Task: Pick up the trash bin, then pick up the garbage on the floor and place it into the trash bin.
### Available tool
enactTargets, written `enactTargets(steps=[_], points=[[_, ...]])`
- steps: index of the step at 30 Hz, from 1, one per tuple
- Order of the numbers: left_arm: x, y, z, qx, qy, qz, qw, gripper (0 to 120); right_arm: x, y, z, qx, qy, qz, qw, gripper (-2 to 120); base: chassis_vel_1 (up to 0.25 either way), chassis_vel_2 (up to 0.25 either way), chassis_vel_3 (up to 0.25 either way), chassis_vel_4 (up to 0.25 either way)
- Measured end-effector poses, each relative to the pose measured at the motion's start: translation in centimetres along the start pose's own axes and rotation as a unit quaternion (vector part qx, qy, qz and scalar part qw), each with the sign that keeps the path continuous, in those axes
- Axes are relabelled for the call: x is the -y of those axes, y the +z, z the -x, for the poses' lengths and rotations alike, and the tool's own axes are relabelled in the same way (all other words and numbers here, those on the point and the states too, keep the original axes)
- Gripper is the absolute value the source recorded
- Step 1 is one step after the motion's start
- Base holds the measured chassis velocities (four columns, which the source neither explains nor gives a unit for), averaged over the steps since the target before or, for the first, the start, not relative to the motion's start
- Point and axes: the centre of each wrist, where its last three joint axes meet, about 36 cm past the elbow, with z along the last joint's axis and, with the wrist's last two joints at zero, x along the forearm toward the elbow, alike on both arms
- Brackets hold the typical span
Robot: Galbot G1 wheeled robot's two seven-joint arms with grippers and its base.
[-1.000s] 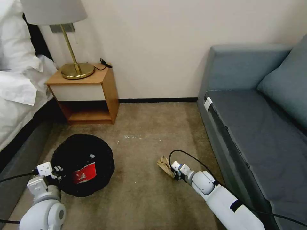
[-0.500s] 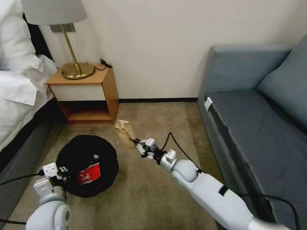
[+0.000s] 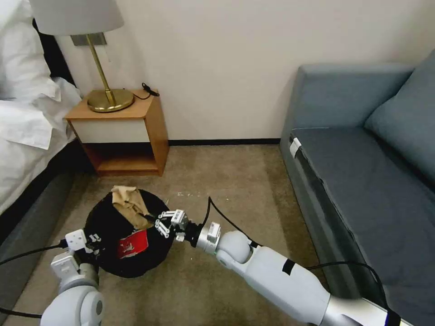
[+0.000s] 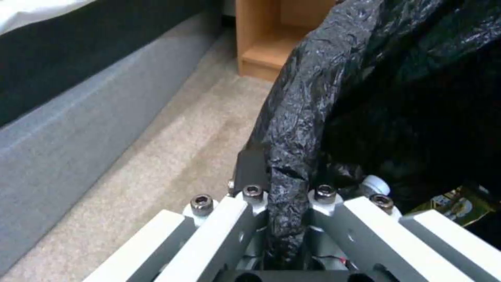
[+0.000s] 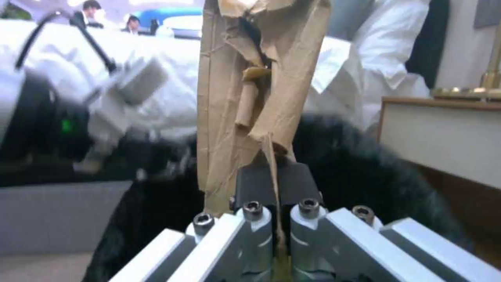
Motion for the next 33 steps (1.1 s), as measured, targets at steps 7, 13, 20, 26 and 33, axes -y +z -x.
enactTargets(steps=[7,13,20,26,33], points=[[0.4,-0.2,-0.5,-0.004,0.01,-0.014,0.9998,3,-2.0,0.5,0.2,-0.034,0.022,0.006,0.999,11,0.0,0.0,0.0,0.0],[0.2,-0.5,-0.9,-0.001,0.013,-0.012,0.9998,3,-2.3,0.3,0.0,-0.039,0.018,0.007,0.999,33,0.0,0.0,0.0,0.0],[-0.4,-0.9,-0.8,0.003,0.011,-0.015,0.9998,3,-1.5,-1.0,-0.5,-0.015,0.034,0.005,0.999,62,0.0,0.0,0.0,0.0],[-1.1,-1.8,0.1,0.007,-0.003,-0.071,0.9974,3,1.5,-4.7,-3.3,0.059,0.167,0.009,0.984,89,0.0,0.0,0.0,0.0],[-1.2,-0.8,1.8,-0.038,-0.038,-0.198,0.9788,3,1.8,-8.0,-9.9,0.1,0.289,-0.004,0.952,100,0.0,0.0,0.0,0.0]])
